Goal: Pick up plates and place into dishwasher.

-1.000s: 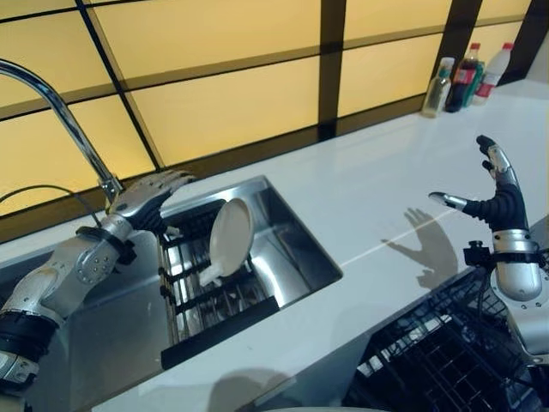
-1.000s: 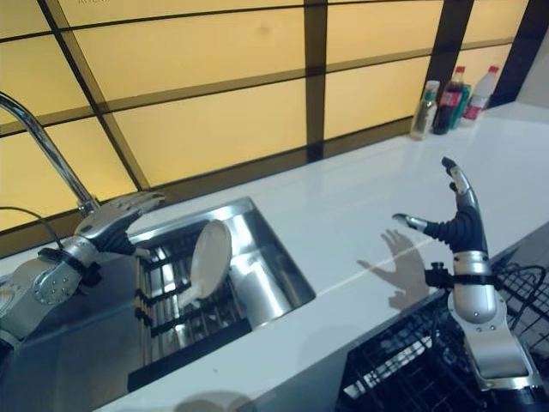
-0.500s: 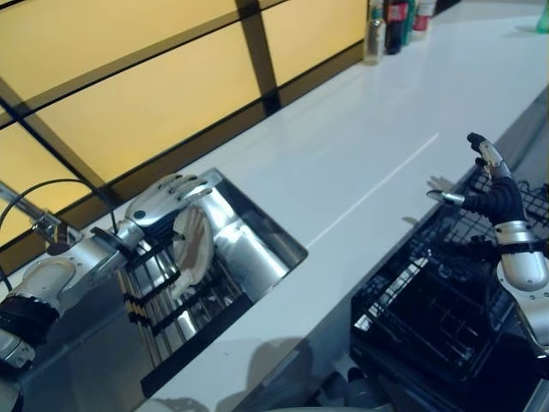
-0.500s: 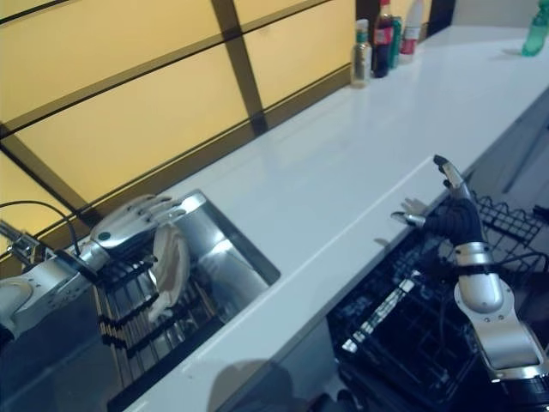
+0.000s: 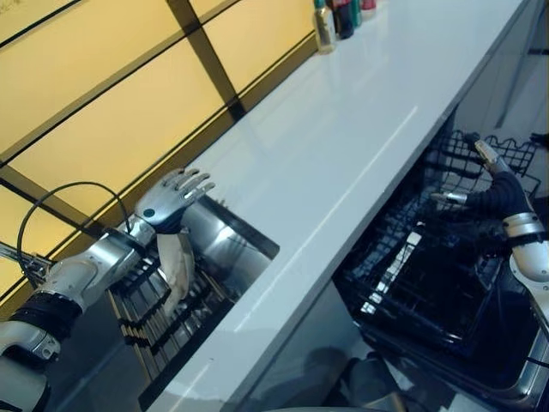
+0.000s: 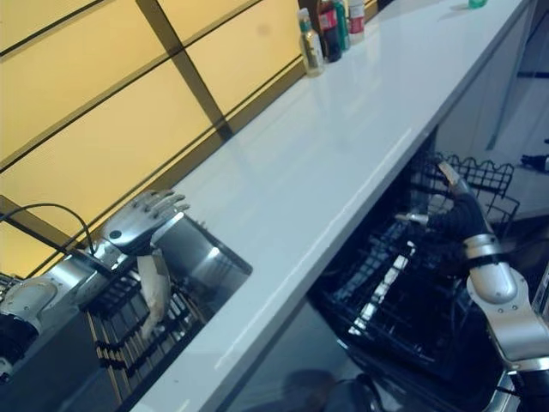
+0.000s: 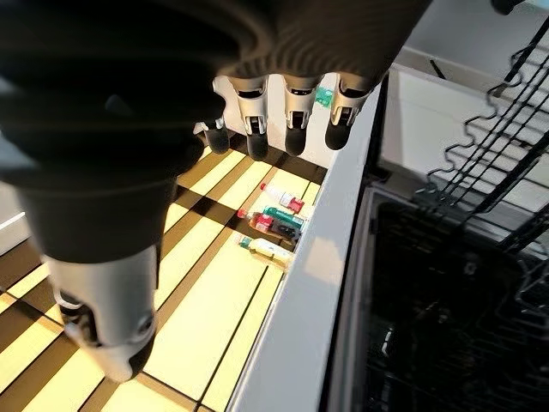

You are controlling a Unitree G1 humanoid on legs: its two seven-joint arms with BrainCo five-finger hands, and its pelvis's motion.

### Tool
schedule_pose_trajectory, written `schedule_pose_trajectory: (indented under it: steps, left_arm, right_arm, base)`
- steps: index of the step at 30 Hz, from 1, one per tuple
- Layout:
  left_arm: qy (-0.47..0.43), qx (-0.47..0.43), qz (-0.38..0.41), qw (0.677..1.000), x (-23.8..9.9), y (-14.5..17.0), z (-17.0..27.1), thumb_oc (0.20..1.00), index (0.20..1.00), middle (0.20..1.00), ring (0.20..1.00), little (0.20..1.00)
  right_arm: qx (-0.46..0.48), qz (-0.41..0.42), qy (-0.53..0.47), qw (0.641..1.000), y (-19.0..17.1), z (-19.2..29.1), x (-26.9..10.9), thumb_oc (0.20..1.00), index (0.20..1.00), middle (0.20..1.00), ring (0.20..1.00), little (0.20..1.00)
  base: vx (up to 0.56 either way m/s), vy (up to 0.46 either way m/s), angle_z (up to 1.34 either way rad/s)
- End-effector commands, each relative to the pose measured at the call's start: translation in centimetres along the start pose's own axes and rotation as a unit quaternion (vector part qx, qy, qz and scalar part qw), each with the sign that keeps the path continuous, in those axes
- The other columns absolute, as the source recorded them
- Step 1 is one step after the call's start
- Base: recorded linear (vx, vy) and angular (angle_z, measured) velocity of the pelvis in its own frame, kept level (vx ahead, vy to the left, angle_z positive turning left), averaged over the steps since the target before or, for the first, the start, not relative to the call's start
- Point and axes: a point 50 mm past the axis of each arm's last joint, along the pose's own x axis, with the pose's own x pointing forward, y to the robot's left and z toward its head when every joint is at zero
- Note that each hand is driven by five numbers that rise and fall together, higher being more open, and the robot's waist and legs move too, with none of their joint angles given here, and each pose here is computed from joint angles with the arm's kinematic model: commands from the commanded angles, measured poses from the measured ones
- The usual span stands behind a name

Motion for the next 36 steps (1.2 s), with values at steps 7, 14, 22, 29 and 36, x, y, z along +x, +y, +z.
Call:
schedule_pose_trajectory:
  steps: [7,14,22,29,36]
  left_arm:
    - [0.029,0.011,-0.071,0.997,-1.2,-0.5,-1.9,1.000,1.000,1.000,1.000,1.000]
    - [0.053,0.006,-0.061,0.997,-1.6,-0.1,-2.7,1.000,1.000,1.000,1.000,1.000]
    - [0.065,-0.001,-0.038,0.997,-1.9,0.1,-3.0,1.000,1.000,1.000,1.000,1.000]
    - [0.096,-0.040,-0.007,0.995,-2.2,0.5,-3.7,1.000,1.000,1.000,1.000,1.000]
    - [0.144,-0.125,0.015,0.982,-3.0,-0.2,-3.8,1.000,1.000,1.000,1.000,1.000]
  right_arm:
    - [-0.012,-0.001,-0.067,0.998,-0.9,3.0,1.2,1.000,1.000,1.000,1.000,1.000]
    - [-0.013,0.005,-0.060,0.998,-0.7,2.6,0.9,1.000,1.000,1.000,1.000,1.000]
    - [-0.006,0.005,-0.044,0.999,-0.7,1.9,0.3,1.000,1.000,1.000,1.000,1.000]
    - [0.004,0.002,-0.034,0.999,-0.3,1.4,0.0,1.000,1.000,1.000,1.000,1.000]
    - [0.015,0.001,-0.022,1.000,0.3,0.6,-0.9,1.000,1.000,1.000,1.000,1.000]
  base:
    - [0.00,0.020,-0.01]
    - [0.00,0.026,0.04]
    - [0.00,0.002,0.11]
    - [-0.01,-0.025,0.02]
    - [0.00,-0.044,0.07]
